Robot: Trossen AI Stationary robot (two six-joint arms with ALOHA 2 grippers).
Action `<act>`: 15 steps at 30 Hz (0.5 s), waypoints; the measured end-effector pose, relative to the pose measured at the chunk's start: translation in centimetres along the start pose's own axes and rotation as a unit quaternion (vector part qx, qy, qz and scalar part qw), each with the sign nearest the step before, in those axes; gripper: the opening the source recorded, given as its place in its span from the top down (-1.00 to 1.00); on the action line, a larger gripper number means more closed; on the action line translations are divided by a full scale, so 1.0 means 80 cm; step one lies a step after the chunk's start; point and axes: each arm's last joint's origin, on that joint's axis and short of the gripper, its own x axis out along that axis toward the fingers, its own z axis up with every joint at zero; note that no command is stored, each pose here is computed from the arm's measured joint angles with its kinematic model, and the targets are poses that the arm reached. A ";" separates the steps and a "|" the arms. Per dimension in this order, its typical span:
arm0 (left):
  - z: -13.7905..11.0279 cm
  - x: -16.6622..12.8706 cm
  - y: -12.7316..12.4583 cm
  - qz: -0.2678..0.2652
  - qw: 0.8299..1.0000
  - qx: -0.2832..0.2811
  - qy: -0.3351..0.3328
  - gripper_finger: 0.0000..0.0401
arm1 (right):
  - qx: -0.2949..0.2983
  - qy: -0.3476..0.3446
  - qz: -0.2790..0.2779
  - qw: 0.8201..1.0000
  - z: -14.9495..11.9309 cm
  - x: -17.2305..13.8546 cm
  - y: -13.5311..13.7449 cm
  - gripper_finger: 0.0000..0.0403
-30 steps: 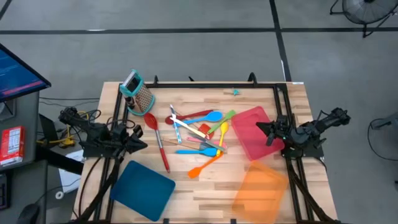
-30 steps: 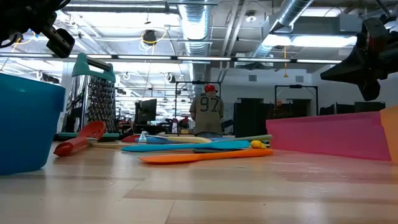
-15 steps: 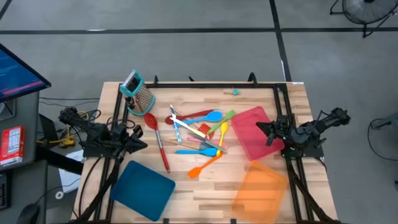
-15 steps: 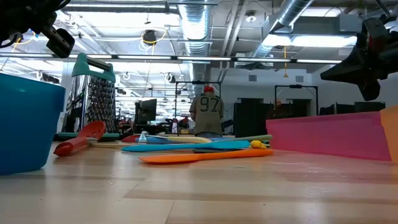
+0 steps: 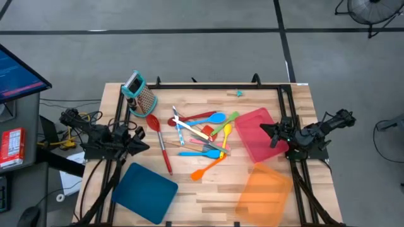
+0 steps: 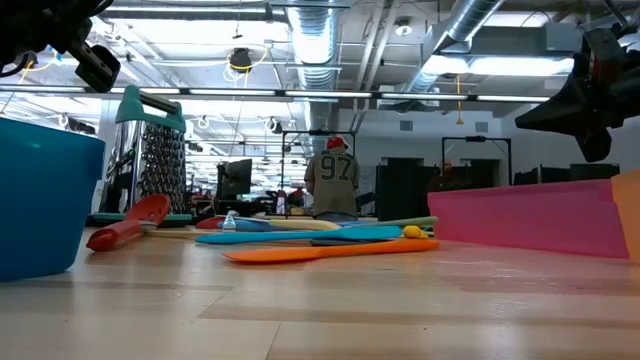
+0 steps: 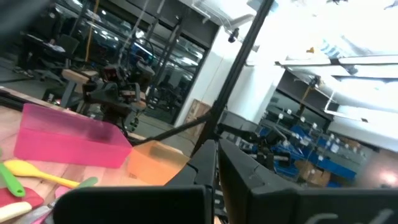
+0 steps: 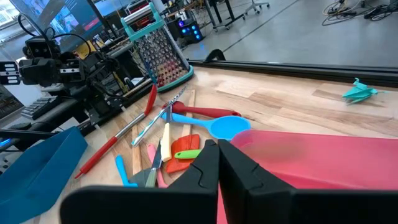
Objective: Pick & Place Kitchen Items
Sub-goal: Put the left red serving spoon into the blue bin
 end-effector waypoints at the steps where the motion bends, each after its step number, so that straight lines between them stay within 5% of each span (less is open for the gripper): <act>1: 0.000 0.000 0.000 0.002 1.000 0.000 -0.001 0.99 | 0.000 0.000 0.000 1.000 0.000 0.000 0.000 1.00; 15: 0.001 0.000 0.000 0.001 1.000 -0.002 -0.006 0.99 | 0.000 0.000 0.000 1.000 0.000 0.000 0.000 1.00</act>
